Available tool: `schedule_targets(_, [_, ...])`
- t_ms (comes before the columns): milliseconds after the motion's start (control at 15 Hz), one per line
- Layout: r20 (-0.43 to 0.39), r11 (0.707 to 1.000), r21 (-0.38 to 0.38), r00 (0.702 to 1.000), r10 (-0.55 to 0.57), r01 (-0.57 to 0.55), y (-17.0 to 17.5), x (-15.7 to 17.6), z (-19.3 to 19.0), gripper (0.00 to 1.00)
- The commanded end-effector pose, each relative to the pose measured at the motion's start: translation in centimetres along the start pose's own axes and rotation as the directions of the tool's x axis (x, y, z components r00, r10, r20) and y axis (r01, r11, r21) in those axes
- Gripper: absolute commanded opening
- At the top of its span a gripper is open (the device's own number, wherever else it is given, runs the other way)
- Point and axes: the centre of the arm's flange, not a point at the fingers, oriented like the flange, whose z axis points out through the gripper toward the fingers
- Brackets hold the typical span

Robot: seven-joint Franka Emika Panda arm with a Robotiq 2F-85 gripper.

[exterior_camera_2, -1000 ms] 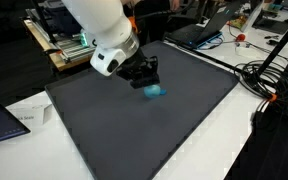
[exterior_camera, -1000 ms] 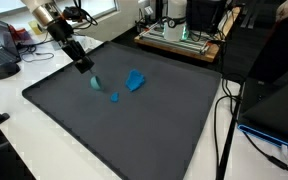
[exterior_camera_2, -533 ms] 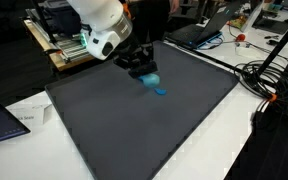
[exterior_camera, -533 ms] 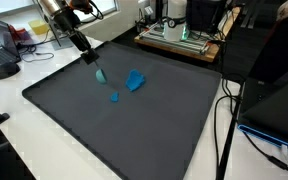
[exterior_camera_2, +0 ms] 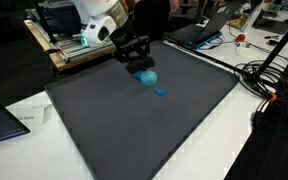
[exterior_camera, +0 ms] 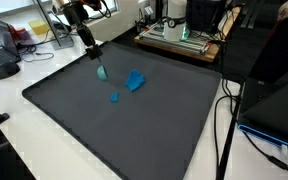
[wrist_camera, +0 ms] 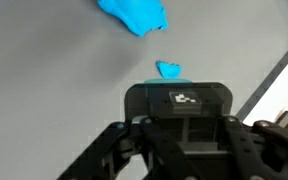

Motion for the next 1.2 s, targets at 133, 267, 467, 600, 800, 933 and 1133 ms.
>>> schedule_targets(133, [-0.071,1.000,0.024,0.997,0.009,-0.007,-0.4,-4.8,-0.8,0.21])
schedule_targets(267, [-0.080,0.999,0.035,0.996,0.043,-0.041,-0.5,-5.8,-1.1,0.21])
schedule_targets(467, [-0.088,0.994,0.047,0.991,0.102,-0.098,-0.5,-7.0,-1.6,0.21])
schedule_targets(600, [-0.112,0.987,0.050,0.981,0.159,-0.154,-0.5,-7.6,-2.0,0.21])
schedule_targets(800, [-0.134,0.973,0.057,0.964,0.228,-0.222,-0.9,-8.7,-2.4,0.21])
schedule_targets(933, [-0.148,0.967,0.053,0.956,0.253,-0.247,-1.5,-9.6,-2.5,0.21])
schedule_targets(1133, [-0.186,0.962,0.039,0.944,0.274,-0.272,-3.2,-11.0,-2.3,0.21])
